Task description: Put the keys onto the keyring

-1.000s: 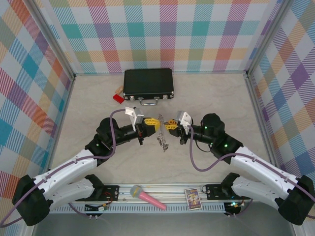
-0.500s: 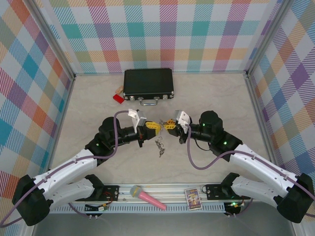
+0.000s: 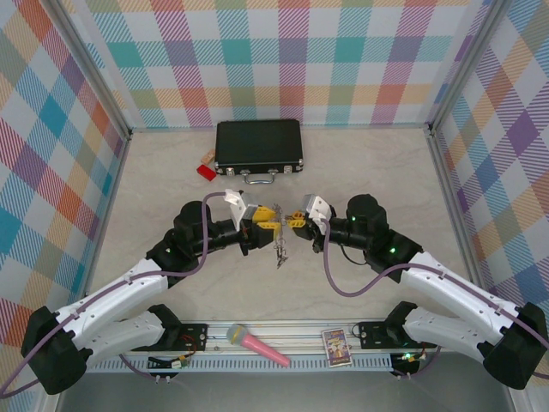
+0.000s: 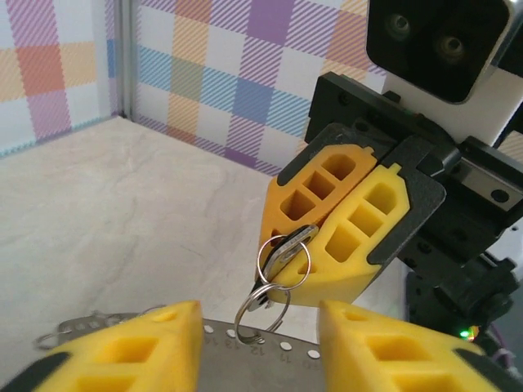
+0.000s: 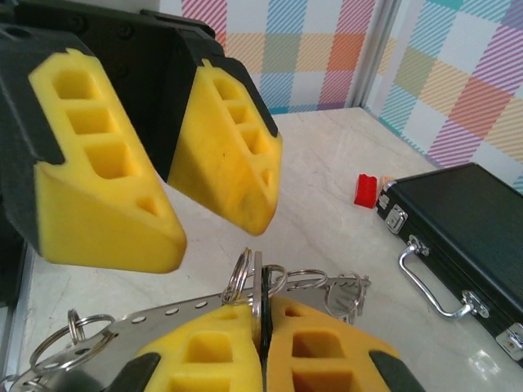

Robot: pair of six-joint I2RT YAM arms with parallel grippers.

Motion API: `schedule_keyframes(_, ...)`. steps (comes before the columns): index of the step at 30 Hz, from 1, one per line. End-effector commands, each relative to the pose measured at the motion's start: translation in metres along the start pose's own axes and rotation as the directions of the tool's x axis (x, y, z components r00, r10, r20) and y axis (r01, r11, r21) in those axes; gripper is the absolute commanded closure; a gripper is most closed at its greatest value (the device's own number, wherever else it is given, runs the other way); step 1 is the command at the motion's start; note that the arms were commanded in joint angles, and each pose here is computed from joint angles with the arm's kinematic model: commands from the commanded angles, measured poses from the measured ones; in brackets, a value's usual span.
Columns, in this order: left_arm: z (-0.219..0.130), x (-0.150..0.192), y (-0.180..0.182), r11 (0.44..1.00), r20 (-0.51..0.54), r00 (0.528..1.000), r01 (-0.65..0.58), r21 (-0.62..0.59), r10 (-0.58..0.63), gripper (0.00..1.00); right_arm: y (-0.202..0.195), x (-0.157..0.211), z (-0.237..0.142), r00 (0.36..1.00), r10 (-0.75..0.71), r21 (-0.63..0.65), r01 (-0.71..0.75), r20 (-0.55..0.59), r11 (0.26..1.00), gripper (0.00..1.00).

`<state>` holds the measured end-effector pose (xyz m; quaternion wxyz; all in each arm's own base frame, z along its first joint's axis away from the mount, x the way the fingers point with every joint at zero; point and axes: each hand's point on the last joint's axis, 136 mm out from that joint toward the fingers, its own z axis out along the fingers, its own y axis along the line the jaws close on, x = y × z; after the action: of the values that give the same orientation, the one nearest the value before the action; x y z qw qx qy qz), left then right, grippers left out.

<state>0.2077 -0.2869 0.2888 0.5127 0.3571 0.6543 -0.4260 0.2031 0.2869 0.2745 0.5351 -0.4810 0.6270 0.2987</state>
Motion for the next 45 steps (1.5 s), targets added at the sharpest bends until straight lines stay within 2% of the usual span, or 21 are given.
schedule_keyframes(1, -0.006, -0.015, 0.000, 0.999, 0.037, 0.999, -0.025, -0.030, 0.026, 0.50, -0.006, -0.022, -0.004, 0.998, -0.039, 0.033, 0.038, 0.040, 0.999, 0.97)
schedule_keyframes(5, -0.010, -0.019, 0.010, 0.995, 0.054, 0.998, -0.020, -0.095, 0.026, 0.32, -0.012, -0.018, -0.004, 0.999, -0.037, 0.064, 0.035, 0.019, 0.997, 0.97)
schedule_keyframes(9, -0.018, -0.026, 0.021, 0.984, 0.099, 0.995, -0.004, -0.177, 0.022, 0.20, -0.018, -0.009, 0.001, 0.999, -0.028, 0.093, 0.030, -0.022, 0.995, 0.97)
schedule_keyframes(11, -0.022, -0.029, 0.026, 0.977, 0.117, 0.993, 0.006, -0.213, 0.020, 0.00, -0.022, -0.004, 0.005, 0.999, -0.022, 0.102, 0.026, -0.045, 0.994, 0.96)
schedule_keyframes(17, -0.037, -0.033, 0.045, 0.939, 0.155, 0.988, 0.036, -0.341, 0.019, 0.00, -0.033, 0.013, 0.025, 0.992, 0.005, 0.122, 0.010, -0.128, 0.992, 0.96)
schedule_keyframes(25, -0.077, -0.037, 0.071, 0.842, 0.270, 0.962, 0.115, -0.528, 0.038, 0.00, -0.047, 0.024, 0.061, 0.985, 0.018, 0.124, 0.003, -0.169, 0.992, 0.95)
schedule_keyframes(35, -0.113, -0.037, 0.069, 0.806, 0.351, 0.935, 0.165, -0.569, 0.057, 0.00, -0.074, 0.035, 0.135, 0.980, -0.006, 0.109, 0.028, -0.197, 0.994, 0.96)
schedule_keyframes(41, -0.129, -0.038, 0.066, 0.794, 0.380, 0.922, 0.177, -0.582, 0.073, 0.00, -0.095, 0.035, 0.183, 0.989, -0.001, 0.105, 0.017, -0.150, 0.994, 0.98)
schedule_keyframes(45, -0.137, -0.037, 0.066, 0.780, 0.383, 0.920, 0.177, -0.600, 0.085, 0.00, -0.103, 0.040, 0.204, 0.987, -0.015, 0.092, 0.030, -0.158, 0.995, 0.97)
